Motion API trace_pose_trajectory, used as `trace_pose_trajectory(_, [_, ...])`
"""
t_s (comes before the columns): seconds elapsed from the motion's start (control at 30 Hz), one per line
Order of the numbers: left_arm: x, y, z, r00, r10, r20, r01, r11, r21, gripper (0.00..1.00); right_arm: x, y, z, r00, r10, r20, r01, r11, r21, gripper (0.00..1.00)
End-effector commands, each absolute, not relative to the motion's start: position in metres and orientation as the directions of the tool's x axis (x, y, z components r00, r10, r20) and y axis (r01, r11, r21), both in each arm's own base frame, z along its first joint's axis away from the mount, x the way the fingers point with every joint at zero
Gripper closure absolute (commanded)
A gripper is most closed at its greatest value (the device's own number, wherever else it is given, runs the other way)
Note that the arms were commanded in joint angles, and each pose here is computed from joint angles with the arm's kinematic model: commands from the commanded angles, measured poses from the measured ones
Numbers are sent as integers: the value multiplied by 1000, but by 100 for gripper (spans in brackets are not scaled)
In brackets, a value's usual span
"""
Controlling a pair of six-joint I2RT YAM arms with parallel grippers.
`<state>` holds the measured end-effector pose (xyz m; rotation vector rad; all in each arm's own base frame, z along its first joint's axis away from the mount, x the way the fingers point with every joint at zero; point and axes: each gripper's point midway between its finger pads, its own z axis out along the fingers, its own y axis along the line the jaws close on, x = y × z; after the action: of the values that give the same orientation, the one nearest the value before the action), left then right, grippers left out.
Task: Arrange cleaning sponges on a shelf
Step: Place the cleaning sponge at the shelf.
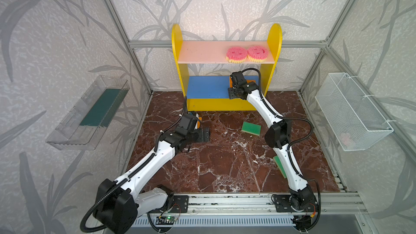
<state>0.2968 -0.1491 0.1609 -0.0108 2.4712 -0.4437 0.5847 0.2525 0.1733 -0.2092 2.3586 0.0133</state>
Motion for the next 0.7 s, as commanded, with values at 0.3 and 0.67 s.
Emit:
trace_pose_trajectory(0.3, [297,-151,158,-817,-112,-566,101,938,-332,1,596,229,170,-700,-99,-707,-60,995,-79,31])
trace_pose_trajectory(0.67, [296,-151,156,-821,-115,-559,99,936,-337,1,591,224,180,-702,-95,-706,-52,995,-83,30])
